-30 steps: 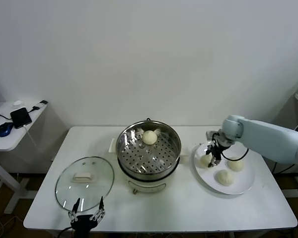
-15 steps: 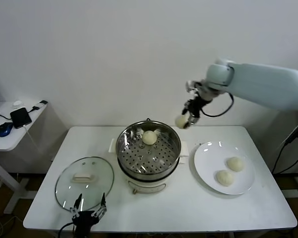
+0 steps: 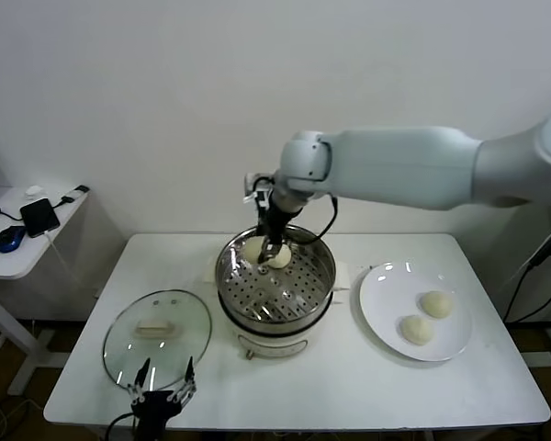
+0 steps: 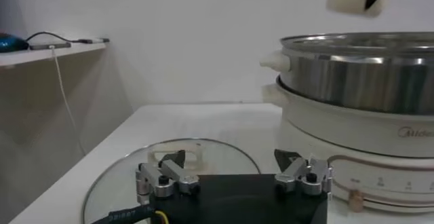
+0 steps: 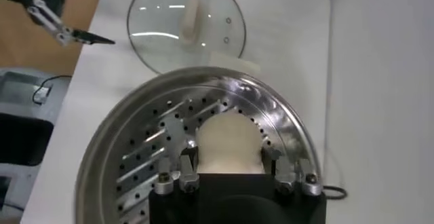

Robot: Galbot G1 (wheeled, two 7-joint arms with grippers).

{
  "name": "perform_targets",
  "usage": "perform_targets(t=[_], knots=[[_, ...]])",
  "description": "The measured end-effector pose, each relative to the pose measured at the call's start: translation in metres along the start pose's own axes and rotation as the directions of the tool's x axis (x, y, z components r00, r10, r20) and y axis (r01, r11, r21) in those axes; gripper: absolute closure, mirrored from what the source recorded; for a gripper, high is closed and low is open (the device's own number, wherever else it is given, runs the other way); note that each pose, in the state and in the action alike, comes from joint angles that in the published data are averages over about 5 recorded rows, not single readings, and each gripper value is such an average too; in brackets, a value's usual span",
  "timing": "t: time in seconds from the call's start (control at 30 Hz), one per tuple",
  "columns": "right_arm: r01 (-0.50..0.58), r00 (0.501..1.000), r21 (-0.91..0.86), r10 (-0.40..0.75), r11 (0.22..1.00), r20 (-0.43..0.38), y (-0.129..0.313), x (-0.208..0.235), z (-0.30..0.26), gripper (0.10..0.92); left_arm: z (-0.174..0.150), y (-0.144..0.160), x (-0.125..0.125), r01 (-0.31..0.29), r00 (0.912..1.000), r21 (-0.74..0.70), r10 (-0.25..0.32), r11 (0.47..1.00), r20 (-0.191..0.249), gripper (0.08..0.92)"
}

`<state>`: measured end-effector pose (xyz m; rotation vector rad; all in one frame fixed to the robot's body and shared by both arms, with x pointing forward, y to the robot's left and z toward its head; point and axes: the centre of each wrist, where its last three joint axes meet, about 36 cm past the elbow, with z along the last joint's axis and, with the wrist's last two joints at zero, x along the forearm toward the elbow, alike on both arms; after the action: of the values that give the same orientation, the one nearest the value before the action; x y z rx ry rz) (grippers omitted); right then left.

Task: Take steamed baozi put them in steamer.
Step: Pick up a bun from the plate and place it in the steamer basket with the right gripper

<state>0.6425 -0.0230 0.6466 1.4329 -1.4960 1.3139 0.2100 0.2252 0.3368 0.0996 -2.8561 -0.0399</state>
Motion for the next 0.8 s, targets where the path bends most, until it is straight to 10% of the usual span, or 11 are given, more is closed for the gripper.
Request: perform_targets(t=[0.8], knots=[[0.002,1.0,0.011,-0.002,1.0,0.01,0.007,-0.036,0.01,0.2,-0.003,-0.002,0.002,0.001,0.9999,0.006,-0.001,1.0,0.01,0.177]])
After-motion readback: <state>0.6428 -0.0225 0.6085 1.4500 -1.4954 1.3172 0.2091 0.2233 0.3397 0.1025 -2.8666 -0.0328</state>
